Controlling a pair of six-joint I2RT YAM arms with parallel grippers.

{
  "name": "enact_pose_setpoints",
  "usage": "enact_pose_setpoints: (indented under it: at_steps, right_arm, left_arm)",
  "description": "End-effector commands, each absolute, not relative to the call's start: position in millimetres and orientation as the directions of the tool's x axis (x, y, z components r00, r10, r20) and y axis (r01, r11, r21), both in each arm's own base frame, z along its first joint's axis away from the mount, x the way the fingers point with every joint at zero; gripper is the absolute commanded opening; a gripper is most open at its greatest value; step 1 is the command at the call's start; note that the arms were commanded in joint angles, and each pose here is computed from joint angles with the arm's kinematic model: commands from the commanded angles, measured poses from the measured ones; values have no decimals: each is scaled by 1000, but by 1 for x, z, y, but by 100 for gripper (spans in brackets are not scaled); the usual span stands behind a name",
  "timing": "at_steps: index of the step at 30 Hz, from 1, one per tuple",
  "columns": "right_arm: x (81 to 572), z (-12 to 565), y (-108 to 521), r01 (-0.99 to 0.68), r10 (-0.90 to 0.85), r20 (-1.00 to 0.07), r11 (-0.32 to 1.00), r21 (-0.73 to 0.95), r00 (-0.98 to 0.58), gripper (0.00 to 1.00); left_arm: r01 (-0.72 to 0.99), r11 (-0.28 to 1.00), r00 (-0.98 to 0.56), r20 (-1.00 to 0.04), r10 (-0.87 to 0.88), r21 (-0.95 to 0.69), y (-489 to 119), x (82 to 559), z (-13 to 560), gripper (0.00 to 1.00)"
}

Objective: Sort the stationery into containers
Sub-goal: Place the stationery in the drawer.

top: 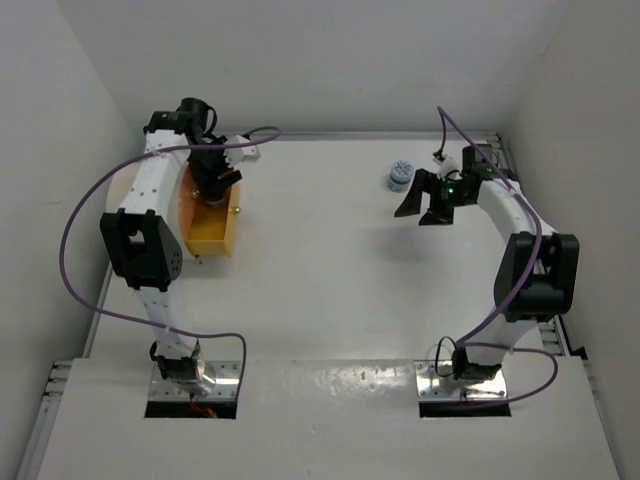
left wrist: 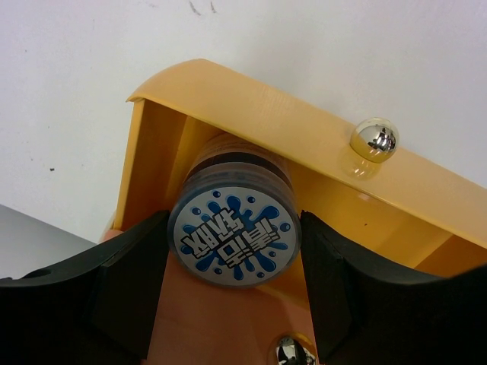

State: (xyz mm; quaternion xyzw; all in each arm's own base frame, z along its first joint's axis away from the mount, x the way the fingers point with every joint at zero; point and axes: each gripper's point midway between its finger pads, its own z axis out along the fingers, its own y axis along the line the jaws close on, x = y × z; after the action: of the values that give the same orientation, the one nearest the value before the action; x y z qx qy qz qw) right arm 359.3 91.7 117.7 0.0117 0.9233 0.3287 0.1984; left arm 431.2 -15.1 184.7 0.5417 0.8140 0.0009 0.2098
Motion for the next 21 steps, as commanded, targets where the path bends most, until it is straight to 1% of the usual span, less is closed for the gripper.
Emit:
enact_pose_setpoints:
  at_steps: [1,7,12,13,16,18,21]
  right_arm:
    - [375,134,93,-160,139,-425,788,595,-894,89]
    - [372,134,93,-166,133,-426,787,594,-895,90]
    - [370,134,93,-169,129,-425,786,594,-896,90]
    - [371,135,93,-168,129,-426,787,593,-896,90]
    - [372,134,93,-167,131,-425,787,594,-896,90]
    - [372,134,94,-168,130,-424,785,596,-896,90]
    - [372,134,96,-172,126,-425,785,595,-896,90]
  left_arm:
    - [857,391,-262,-370,891,336,-15,438,222,65]
    - [884,360,-247,-356,901,299,-15,433,213,66]
    - [882,353,-231,-367,901,311,-16,435,217,70]
    - [880,352,-228,-366,902,320,-15,437,220,87]
    - [881,340,-212,-370,905,328,-15,437,227,89]
    - [877,335,-190,-393,900,343,-19,437,239,89]
    - [875,303,-148,-389,909,377,-26,435,252,89]
